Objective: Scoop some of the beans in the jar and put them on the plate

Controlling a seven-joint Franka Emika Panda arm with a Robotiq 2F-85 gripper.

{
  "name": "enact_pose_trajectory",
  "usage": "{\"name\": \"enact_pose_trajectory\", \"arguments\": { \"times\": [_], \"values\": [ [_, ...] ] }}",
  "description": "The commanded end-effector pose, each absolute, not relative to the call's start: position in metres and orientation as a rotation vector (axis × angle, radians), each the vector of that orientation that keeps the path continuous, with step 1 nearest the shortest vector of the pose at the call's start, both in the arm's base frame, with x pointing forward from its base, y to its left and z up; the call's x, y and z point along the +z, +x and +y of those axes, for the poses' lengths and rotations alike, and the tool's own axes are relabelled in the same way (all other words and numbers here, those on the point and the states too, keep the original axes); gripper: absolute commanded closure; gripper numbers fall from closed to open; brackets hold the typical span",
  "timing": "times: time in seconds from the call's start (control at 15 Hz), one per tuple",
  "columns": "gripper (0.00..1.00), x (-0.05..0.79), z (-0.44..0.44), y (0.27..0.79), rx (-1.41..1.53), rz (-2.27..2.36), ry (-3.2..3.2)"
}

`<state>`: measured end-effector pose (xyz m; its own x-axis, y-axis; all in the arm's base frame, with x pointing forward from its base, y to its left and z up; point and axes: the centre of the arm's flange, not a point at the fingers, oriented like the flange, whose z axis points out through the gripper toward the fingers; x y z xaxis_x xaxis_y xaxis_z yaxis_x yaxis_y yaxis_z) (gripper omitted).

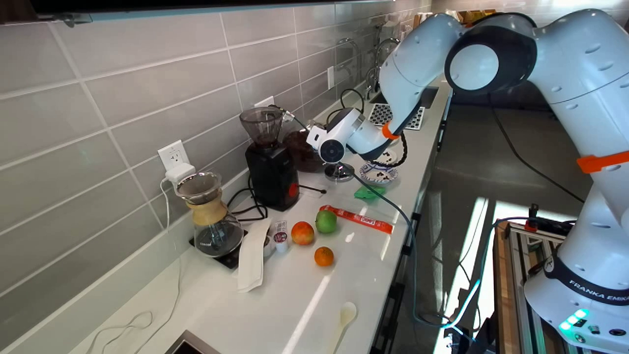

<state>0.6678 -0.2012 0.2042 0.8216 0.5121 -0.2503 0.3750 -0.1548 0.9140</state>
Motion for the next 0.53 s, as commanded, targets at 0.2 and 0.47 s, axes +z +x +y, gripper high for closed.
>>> {"name": "enact_pose_trajectory", "arguments": {
  "times": [0.2,0.47],
  "values": [
    [0.04,0.1999,-0.2021,0.664,0.071,0.657,1.771],
    [0.0,0.1998,-0.2021,0.659,0.018,0.648,1.816]
  ]
}}
